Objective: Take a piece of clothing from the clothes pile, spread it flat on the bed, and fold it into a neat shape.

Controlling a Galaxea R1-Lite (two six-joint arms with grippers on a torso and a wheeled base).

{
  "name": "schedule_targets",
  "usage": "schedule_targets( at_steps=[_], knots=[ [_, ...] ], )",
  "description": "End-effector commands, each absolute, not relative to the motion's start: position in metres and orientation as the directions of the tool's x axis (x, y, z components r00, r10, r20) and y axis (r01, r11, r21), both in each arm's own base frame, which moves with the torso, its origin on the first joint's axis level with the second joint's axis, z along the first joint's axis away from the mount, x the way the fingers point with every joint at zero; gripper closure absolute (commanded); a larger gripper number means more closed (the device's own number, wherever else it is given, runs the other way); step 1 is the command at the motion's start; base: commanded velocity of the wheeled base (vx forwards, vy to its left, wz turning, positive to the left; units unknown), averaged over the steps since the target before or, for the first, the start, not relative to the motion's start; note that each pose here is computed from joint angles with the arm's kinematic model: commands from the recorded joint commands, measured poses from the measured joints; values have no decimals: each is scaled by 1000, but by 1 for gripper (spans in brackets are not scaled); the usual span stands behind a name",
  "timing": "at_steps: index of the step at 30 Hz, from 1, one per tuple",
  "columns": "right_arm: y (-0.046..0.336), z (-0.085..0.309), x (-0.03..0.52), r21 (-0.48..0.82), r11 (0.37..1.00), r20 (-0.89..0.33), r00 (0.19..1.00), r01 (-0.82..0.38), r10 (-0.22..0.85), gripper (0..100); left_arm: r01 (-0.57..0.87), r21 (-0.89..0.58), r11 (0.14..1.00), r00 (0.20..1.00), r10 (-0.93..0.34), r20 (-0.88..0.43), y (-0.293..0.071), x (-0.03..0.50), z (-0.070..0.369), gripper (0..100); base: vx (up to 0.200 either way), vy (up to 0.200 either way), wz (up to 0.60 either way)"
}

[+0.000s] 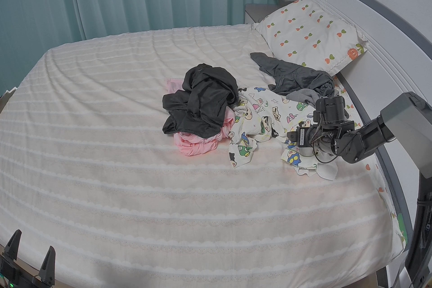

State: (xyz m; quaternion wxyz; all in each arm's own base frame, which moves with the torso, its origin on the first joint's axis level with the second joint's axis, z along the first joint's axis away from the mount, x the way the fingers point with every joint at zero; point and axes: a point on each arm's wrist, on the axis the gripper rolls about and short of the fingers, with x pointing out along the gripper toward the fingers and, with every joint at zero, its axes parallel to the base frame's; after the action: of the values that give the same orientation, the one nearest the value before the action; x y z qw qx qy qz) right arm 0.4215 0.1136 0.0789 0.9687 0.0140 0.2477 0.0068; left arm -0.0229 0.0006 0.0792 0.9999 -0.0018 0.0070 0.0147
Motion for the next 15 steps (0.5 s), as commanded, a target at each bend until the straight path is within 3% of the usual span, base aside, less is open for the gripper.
schedule_targets(
  at_steps=[1, 4, 5, 15],
  knots=[
    [111, 56, 440, -1, 1000, -500, 866, 16, -14, 0, -31, -4, 1000, 999, 31, -20, 1, -22, 75, 0, 0, 0, 0],
    [112, 53, 445, -33, 999, -495, 868, 15, -29, 0, -31, -4, 1000, 999, 31, -20, 1, -22, 75, 0, 0, 0, 0],
    [112, 53, 445, -36, 999, -495, 868, 14, -30, 100, -31, -4, 1000, 999, 31, -20, 1, -22, 75, 0, 0, 0, 0],
    [116, 56, 451, -84, 996, -459, 886, 33, -68, 100, -31, -4, 1000, 999, 31, -20, 1, -22, 75, 0, 0, 0, 0]
  ],
)
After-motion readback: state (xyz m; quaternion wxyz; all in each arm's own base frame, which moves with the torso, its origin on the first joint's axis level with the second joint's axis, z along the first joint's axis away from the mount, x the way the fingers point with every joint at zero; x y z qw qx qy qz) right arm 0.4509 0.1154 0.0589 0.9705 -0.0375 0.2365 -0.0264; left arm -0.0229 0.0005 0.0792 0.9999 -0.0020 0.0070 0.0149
